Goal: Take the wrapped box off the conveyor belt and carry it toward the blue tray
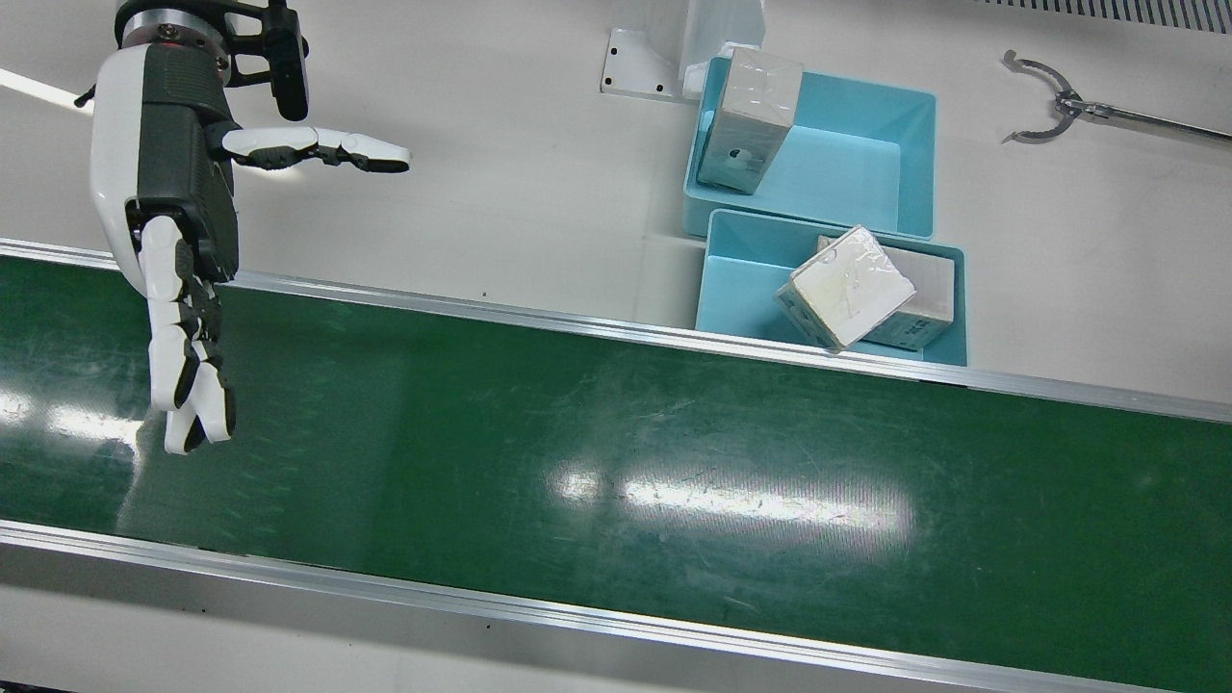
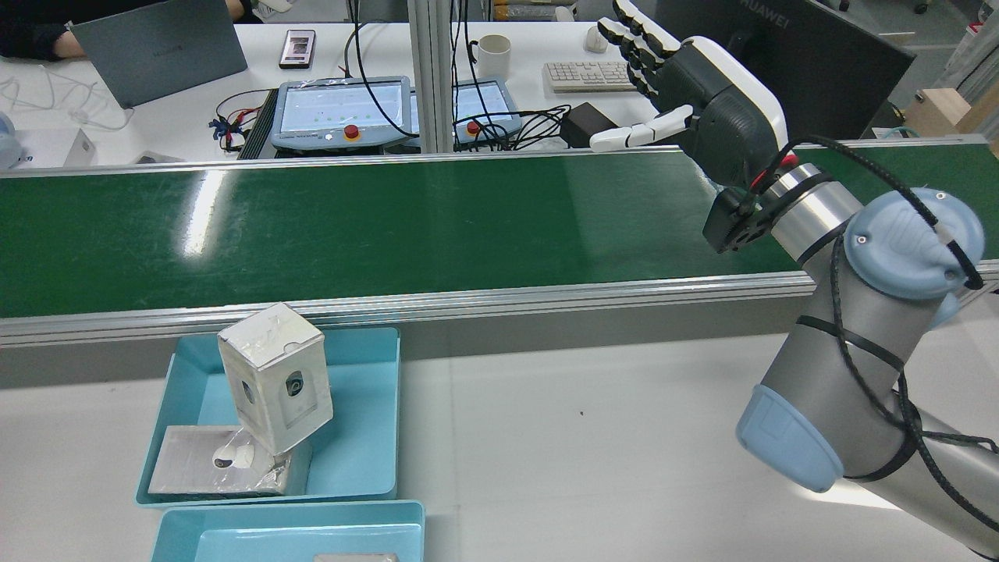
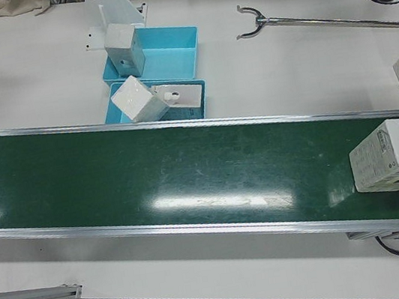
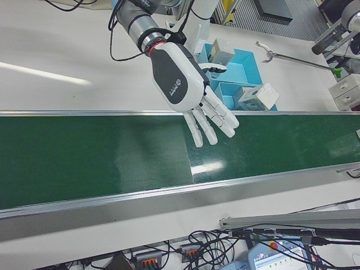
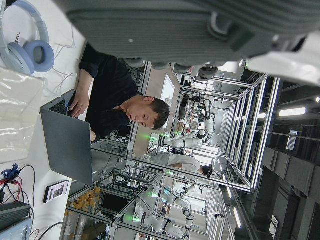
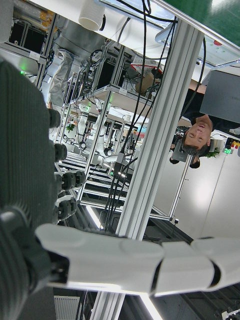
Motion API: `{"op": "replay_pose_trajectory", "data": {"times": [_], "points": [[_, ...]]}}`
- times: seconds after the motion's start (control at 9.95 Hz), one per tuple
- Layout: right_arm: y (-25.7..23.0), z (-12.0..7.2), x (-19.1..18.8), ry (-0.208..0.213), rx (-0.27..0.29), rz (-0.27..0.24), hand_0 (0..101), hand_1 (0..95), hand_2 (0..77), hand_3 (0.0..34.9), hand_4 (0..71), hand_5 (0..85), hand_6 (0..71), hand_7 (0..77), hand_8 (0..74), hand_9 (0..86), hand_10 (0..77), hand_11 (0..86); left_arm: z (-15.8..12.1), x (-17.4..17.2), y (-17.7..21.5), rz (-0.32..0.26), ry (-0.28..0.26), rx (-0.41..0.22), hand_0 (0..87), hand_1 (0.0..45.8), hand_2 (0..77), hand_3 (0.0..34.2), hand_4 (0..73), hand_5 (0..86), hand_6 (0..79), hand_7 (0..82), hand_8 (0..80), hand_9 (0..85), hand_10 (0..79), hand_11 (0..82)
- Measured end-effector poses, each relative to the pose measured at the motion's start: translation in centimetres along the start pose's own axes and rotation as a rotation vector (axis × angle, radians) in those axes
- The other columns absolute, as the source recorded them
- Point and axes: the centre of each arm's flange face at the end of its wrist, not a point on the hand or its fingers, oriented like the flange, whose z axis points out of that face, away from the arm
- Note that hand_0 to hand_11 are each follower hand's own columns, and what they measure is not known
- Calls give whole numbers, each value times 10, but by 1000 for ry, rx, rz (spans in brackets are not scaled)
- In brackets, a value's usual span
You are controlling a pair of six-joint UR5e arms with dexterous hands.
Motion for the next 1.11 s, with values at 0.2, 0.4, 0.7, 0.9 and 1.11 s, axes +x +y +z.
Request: {"op": "replay_pose_trajectory", "data": {"times": [0.2,0.4,0.7,0.9,1.11], "points": [[-4,-1,-7,-3,3,2,469,153,142,107,16,33,0,55,0,16,0,11,0,0,0,0,0,0,0,0,11,0,0,11,0,0,0,0,5,0],[-17,-9,-7,7,25,1,469,153,153,88,11,49,0,55,0,16,0,11,0,0,0,0,0,0,0,0,5,0,0,11,0,0,0,0,5,0],[-51,-26,-3,36,75,-10,469,153,131,48,0,38,0,11,0,16,0,11,0,0,0,0,0,0,0,0,5,0,0,11,0,5,0,0,0,0],[-60,-27,-6,33,88,0,462,125,98,0,0,27,0,5,0,16,0,11,0,0,0,0,0,0,0,0,5,0,0,11,0,5,0,0,0,0],[-63,-26,-8,28,94,13,403,82,60,0,0,27,0,5,0,16,0,11,0,0,0,0,0,0,0,0,5,0,0,11,0,0,0,0,5,0]]}}
